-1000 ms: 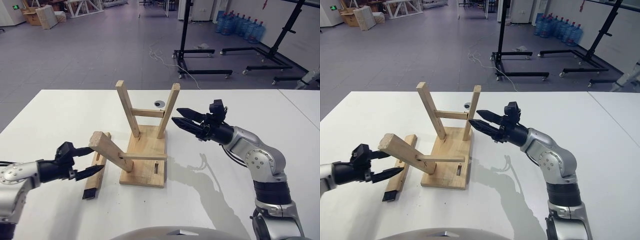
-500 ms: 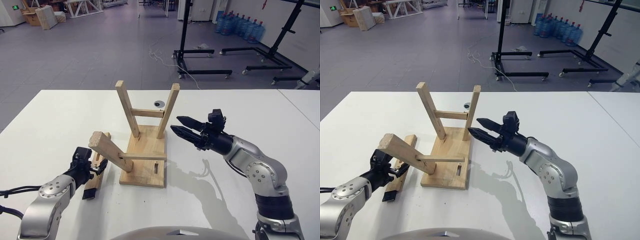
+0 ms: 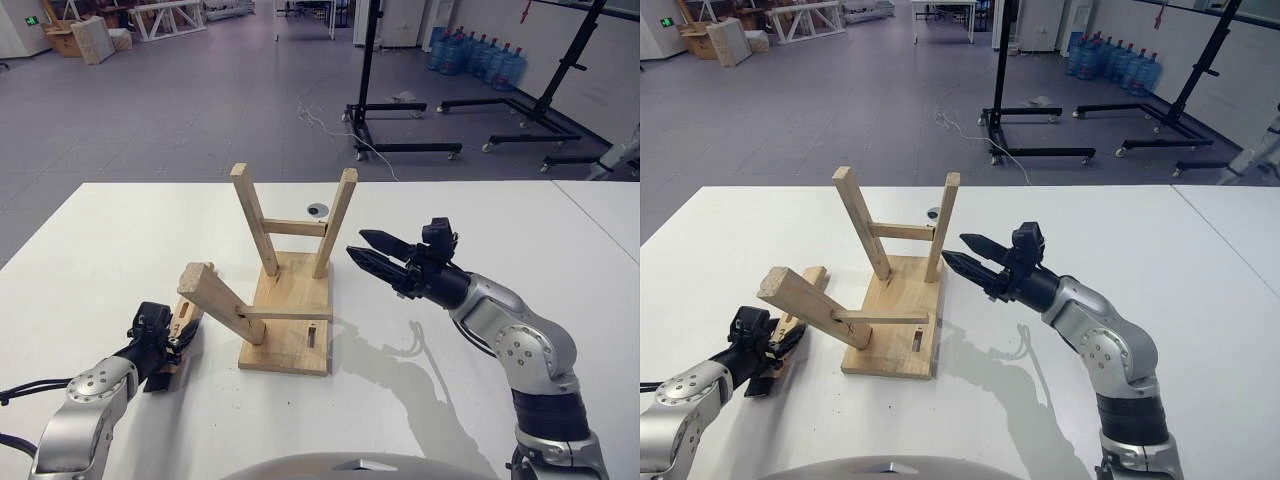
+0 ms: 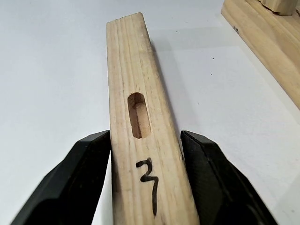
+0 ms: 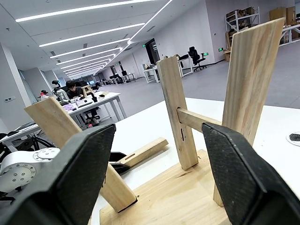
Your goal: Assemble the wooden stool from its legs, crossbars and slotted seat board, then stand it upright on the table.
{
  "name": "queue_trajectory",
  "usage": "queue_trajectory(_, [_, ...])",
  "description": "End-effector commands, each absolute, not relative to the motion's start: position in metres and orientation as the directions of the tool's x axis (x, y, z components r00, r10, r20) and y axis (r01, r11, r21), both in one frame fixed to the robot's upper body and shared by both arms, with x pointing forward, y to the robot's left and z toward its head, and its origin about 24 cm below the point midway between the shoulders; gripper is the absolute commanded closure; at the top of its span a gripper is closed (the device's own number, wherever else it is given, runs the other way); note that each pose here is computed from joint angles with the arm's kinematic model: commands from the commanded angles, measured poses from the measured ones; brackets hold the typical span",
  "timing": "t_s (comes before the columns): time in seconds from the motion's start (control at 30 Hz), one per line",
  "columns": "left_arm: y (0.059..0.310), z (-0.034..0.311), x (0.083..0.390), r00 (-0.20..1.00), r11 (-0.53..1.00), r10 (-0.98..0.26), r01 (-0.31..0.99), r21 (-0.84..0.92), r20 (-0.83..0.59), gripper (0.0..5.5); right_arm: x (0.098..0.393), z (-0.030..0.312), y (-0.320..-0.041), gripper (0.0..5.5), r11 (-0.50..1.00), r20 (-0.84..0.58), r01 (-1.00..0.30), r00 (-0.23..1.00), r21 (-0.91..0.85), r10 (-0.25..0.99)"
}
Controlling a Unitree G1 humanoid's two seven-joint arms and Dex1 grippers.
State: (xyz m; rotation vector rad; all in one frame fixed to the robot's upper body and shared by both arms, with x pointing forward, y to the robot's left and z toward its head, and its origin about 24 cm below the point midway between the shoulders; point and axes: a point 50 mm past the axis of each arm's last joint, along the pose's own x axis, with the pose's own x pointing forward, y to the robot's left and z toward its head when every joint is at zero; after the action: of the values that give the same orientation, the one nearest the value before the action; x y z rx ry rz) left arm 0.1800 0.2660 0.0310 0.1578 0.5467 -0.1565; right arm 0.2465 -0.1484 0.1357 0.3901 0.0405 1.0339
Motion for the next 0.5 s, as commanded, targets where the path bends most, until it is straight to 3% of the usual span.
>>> queue_trajectory(0.03, [0.276, 0.026, 0.182, 0.858, 0.978, -0.085, 0.169, 0.123, -0.507, 3.30, 0.255, 0.148, -0.152, 2.13, 0.441, 0.193, -0.843, 0.509, 0.309, 0.838])
queue_trajectory(0.13, [0.275, 0.066, 0.200, 0.944, 0.969, -0.202, 0.231, 0.084, -0.262, 3.45, 0.261, 0.160, -0.153, 2.13, 0.417, 0.248, -0.855, 0.496, 0.309, 0.832])
queue_trajectory(0.23, [0.263, 0.132, 0.216, 0.904, 0.906, -0.423, 0.421, 0.051, 0.060, 3.45, 0.262, 0.180, -0.149, 2.13, 0.306, 0.352, -0.896, 0.414, 0.323, 0.840])
queue_trajectory(0.37, [0.242, 0.197, 0.223, 0.622, 0.663, -0.721, 0.747, 0.043, 0.306, 3.45, 0.264, 0.204, -0.137, 2.13, 0.130, 0.475, -0.939, 0.277, 0.318, 0.836])
queue_trajectory(0.5, [0.219, 0.218, 0.239, 0.337, 0.363, -0.890, 0.931, 0.031, 0.308, 3.45, 0.271, 0.218, -0.119, 2.13, 0.013, 0.524, -0.960, 0.164, 0.279, 0.836])
